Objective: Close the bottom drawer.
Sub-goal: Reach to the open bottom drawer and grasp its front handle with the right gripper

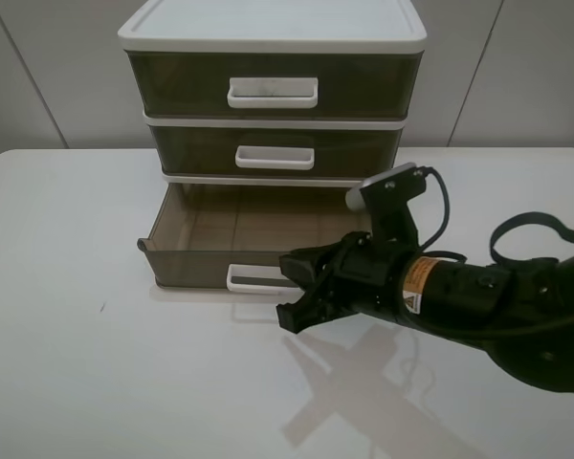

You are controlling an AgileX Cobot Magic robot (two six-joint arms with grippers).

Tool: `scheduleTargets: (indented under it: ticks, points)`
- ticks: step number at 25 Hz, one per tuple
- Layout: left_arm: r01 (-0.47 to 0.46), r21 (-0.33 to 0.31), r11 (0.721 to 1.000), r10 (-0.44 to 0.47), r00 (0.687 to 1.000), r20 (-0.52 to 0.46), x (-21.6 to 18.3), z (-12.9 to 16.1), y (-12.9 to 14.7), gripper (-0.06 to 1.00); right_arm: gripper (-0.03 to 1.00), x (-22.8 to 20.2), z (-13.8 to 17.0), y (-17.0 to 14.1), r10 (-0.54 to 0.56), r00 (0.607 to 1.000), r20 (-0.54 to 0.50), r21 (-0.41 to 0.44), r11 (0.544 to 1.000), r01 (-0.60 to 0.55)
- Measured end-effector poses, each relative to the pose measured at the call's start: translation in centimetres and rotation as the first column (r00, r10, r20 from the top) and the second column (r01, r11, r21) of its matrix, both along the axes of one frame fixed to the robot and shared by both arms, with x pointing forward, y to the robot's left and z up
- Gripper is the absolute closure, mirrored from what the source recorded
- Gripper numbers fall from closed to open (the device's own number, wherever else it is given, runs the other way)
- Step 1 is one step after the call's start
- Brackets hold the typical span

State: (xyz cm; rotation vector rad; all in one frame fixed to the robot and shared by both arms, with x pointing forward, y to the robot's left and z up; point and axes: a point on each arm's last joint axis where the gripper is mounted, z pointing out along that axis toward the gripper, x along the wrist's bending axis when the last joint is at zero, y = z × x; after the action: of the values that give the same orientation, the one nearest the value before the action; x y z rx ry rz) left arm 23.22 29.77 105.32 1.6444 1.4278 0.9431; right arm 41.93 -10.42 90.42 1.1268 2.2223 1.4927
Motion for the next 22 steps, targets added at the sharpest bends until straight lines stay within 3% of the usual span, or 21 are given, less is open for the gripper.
scheduleTargets:
  ticks: [8, 22]
  points:
    - [0.0, 0.0, 1.0, 0.0, 1.0, 0.0, 0.0, 0.0, 0.0, 0.23, 0.95, 0.3, -2.3, 0.8, 0.022, 1.0, 0.004, 0.067, 0.998, -0.022]
    - [0.0, 0.0, 1.0, 0.0, 1.0, 0.0, 0.0, 0.0, 0.0, 0.23, 0.95, 2.4, -4.4, 2.6, -0.014, 1.0, -0.01, 0.069, 0.998, 0.015]
